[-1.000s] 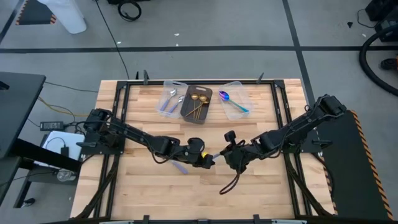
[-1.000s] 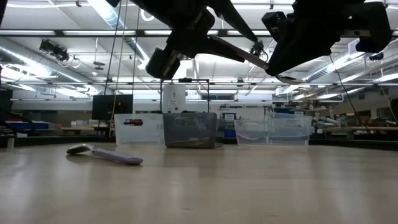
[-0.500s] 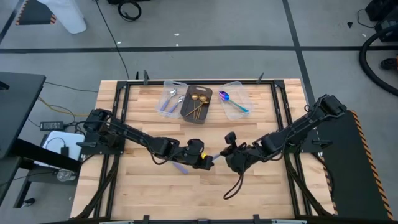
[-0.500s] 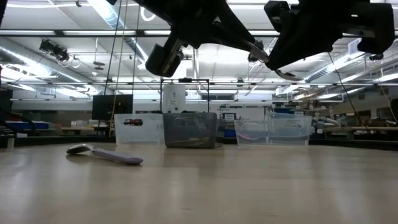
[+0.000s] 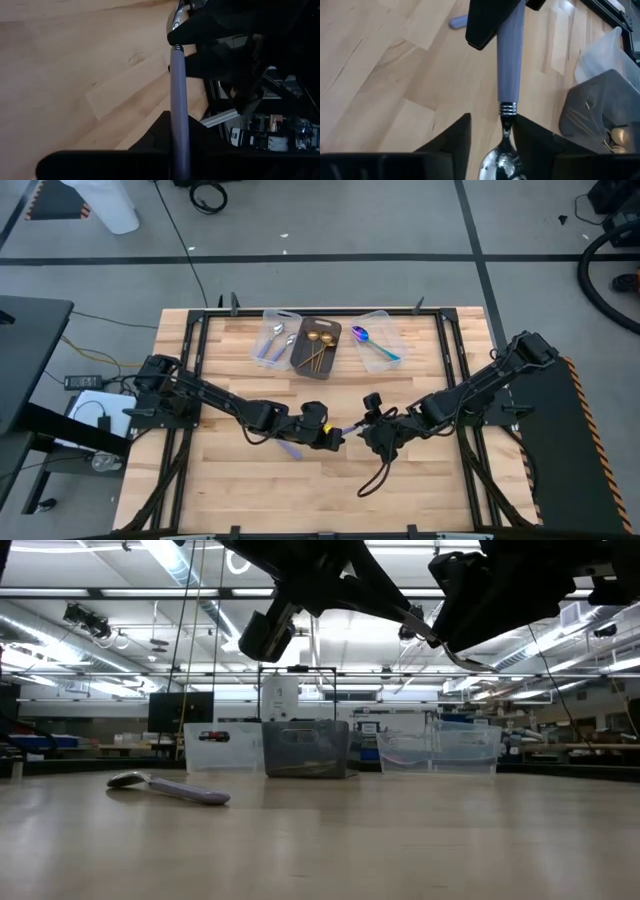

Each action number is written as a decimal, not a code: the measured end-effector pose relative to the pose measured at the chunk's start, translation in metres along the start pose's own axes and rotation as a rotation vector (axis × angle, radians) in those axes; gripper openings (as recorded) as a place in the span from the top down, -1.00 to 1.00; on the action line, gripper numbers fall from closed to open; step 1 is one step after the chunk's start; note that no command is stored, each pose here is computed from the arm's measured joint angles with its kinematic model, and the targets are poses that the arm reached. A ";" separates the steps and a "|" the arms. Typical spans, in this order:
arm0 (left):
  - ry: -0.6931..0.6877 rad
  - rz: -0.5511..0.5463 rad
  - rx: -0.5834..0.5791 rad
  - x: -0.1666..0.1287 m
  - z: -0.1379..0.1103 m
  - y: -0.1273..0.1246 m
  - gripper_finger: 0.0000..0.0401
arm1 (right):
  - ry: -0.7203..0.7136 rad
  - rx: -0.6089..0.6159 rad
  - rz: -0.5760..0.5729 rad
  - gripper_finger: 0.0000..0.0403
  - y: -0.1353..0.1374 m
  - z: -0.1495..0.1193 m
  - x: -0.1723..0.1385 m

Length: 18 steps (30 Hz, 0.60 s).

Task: Sort silverware by color (type)
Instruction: Put the right purple spoon into the left transparent bin

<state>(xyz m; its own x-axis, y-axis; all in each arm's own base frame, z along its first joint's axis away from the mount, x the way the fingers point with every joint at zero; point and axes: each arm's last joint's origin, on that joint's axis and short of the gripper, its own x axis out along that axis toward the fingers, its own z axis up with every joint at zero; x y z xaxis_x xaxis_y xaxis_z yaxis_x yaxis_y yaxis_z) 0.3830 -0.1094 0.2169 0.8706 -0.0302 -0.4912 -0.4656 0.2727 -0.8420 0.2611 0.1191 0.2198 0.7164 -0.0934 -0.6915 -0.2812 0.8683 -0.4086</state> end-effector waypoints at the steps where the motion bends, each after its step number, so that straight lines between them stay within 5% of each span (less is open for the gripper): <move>1: -0.004 0.001 0.000 0.000 0.000 0.000 0.87 | 0.002 -0.001 -0.001 0.21 0.000 0.000 -0.001; 18: -0.137 0.073 -0.052 0.001 0.009 0.007 0.87 | -0.080 0.094 -0.196 -0.33 -0.025 0.005 -0.030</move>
<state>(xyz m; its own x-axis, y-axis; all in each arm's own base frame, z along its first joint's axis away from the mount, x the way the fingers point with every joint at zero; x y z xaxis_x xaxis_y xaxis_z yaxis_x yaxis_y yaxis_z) 0.3821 -0.0986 0.2126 0.8463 0.1200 -0.5191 -0.5325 0.2190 -0.8176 0.2496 0.1025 0.2542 0.8008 -0.2287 -0.5535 -0.0741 0.8793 -0.4705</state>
